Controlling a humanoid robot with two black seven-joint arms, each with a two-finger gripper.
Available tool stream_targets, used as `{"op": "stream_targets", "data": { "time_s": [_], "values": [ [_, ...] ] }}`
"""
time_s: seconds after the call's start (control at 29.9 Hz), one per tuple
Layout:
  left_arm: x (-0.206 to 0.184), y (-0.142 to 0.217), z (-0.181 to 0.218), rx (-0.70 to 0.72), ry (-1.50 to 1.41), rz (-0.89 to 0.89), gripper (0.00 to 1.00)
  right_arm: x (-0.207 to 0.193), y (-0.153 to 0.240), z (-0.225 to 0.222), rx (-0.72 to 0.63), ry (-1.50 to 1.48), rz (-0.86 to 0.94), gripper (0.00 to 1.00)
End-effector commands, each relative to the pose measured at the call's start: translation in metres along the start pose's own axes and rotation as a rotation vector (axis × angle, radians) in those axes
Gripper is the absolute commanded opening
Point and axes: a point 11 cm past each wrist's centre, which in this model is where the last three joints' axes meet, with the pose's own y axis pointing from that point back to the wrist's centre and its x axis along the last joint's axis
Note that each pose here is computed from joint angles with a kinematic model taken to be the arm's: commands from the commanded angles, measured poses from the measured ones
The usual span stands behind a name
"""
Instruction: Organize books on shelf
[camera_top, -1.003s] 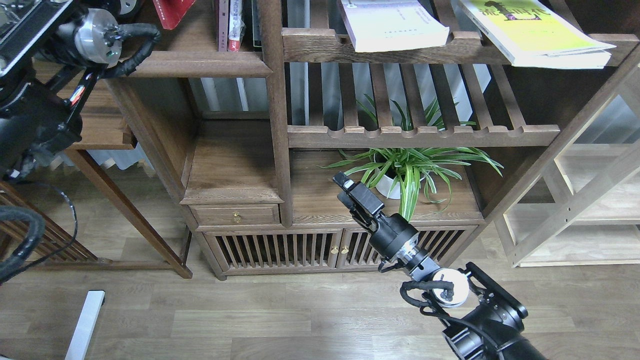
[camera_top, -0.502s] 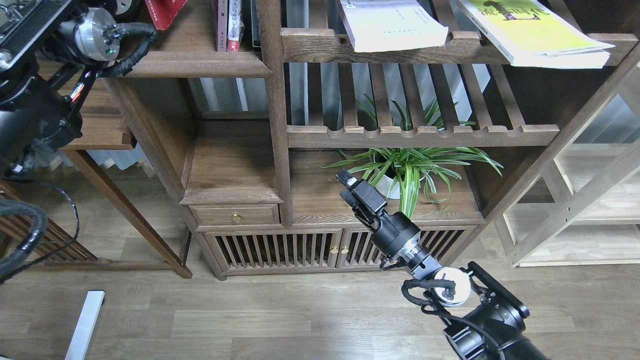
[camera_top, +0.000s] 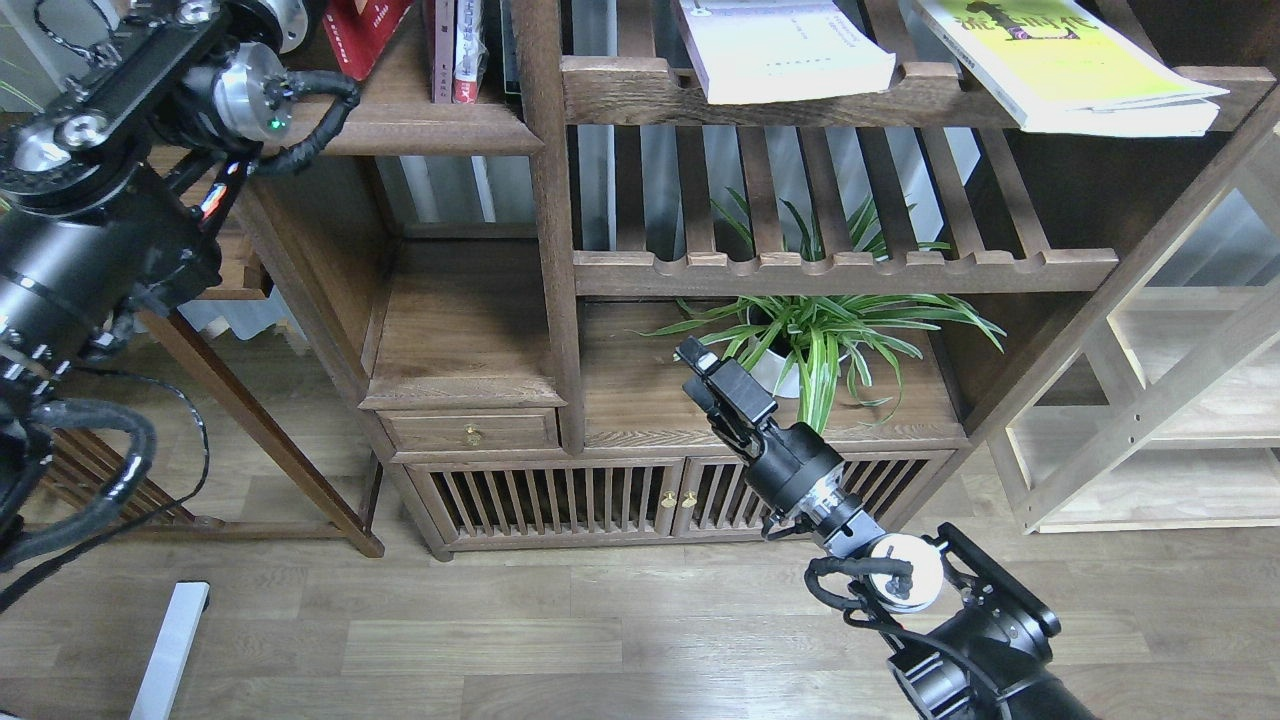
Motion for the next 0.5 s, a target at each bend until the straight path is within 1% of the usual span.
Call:
{"op": "stream_targets", "data": {
  "time_s": [0.0,0.13,0.47],
  "values": [
    [-0.004,-0.001,-0.002,0.002,0.003,-0.003,0.08,0.000,0.000,-0.003,0.011,-0.001,0.000,0.96],
    [-0.005,-0.001,-0.003,0.005,-0.005,-0.003,0.11,0.000,0.000,-0.004,0.013,-0.001,0.000,0.96],
    [-0.016,-0.001,-0.007,0.003,-0.009,-0.021,0.11,0.000,0.001,-0.006,0.021,-0.004,-0.002,0.97]
  ]
}}
